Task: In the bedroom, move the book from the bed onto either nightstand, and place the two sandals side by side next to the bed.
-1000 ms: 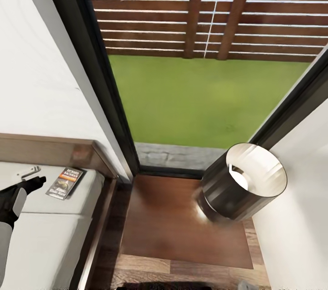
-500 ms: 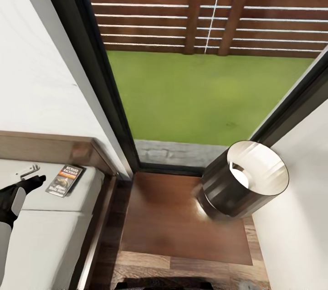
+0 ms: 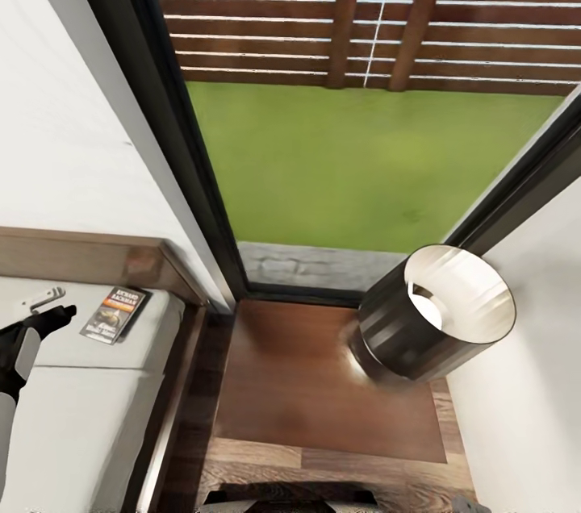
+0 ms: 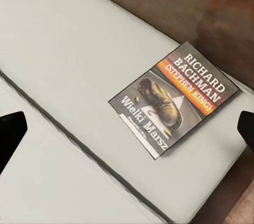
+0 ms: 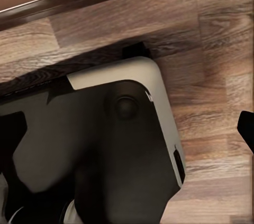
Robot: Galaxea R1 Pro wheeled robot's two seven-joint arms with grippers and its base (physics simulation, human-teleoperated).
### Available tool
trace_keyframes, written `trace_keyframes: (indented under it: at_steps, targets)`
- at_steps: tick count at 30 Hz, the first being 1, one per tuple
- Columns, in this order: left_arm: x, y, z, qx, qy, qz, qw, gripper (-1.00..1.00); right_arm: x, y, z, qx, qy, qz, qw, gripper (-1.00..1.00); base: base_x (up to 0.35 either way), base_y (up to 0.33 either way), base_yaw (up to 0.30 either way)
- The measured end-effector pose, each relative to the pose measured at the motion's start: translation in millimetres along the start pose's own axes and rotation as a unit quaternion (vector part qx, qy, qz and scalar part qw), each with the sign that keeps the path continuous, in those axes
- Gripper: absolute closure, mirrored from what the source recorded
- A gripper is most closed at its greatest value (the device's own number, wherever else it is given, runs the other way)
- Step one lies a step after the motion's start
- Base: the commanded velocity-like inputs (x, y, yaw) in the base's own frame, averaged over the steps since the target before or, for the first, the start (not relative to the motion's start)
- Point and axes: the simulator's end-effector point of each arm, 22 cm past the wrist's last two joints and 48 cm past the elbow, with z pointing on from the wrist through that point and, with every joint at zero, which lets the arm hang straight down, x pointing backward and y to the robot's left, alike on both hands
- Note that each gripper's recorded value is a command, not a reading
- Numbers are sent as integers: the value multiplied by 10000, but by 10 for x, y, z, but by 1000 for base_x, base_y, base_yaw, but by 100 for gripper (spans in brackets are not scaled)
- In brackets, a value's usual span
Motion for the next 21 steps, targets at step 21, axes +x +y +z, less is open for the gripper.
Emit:
trace_keyframes:
  at_steps: [21]
  targets:
    - [166,0,95,-45,128,84,9999,-100,-103,-467,-111,100,23,-101,9999,-100,0,0,63]
